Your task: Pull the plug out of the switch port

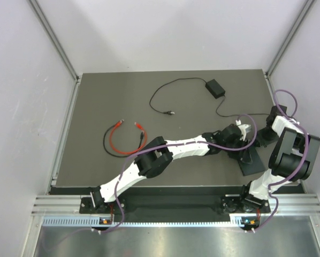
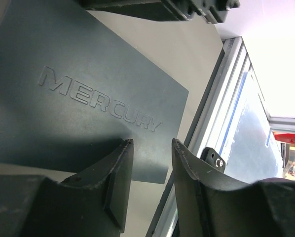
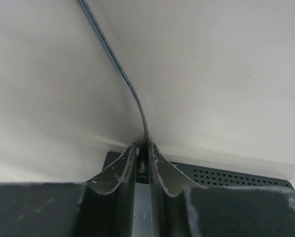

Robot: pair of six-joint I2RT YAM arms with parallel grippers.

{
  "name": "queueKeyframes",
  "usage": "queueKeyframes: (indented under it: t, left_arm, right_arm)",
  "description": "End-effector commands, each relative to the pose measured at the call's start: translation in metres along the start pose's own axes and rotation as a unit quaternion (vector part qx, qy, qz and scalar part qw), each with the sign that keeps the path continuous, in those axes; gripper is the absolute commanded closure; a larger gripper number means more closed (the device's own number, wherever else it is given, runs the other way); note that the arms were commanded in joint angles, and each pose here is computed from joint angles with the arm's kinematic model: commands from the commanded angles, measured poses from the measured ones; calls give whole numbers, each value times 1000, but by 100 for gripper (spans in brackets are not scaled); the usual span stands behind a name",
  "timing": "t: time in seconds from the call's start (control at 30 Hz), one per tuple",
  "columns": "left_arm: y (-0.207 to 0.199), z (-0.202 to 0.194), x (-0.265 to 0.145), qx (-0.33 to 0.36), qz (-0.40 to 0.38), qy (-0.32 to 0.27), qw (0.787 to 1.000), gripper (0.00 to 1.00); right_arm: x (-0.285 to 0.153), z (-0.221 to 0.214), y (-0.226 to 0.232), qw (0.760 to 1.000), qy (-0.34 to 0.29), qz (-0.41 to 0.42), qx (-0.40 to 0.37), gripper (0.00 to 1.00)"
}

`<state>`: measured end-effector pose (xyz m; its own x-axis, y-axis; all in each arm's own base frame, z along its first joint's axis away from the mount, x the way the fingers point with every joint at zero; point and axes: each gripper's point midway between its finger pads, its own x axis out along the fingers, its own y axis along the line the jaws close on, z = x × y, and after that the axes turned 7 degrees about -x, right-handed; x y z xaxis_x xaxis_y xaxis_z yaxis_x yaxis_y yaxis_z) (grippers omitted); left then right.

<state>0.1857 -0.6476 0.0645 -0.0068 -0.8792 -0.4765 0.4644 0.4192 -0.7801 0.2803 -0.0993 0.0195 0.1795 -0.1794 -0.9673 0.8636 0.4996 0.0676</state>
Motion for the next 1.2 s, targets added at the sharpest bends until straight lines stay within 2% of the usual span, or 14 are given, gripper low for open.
queueKeyframes:
  t: [0.0,0.1,0.27,0.3,0.4,0.43,0.47,0.67,0.87,1.0,1.17]
  left_arm:
    - [55,-24,8,-30,64,30,997,58]
    - [66,-30,5,-38,88,31,995,58]
    - [78,-36,4,-54,112,35,992,60]
    - [79,-39,4,-57,112,40,991,60]
    - [88,-49,4,-74,126,54,988,67]
    - [89,-50,3,-77,128,55,987,71]
    - [95,-54,2,-83,135,57,986,74]
    - [110,-71,-6,-108,175,59,977,91]
    - [119,-90,-2,-109,194,68,973,94]
    - [122,-91,-1,-111,197,69,972,95]
    - [114,-75,-4,-80,185,52,978,95]
  right_arm:
    - [-9,-7,7,999,24,8,-30,83]
    - [-8,-9,2,999,27,-1,-34,70]
    - [-7,-12,-1,999,29,-2,-39,69]
    - [-8,-12,0,999,28,1,-40,70]
    - [-9,-6,2,999,23,-1,-36,89]
    - [-11,-1,5,999,17,0,-35,98]
    - [-10,2,7,999,15,-1,-34,100]
    - [-7,36,25,1000,-5,-9,-29,100]
    - [-2,56,33,999,-18,-28,1,100]
    - [-1,40,23,997,-13,-39,65,100]
    - [9,12,16,998,23,-29,41,100]
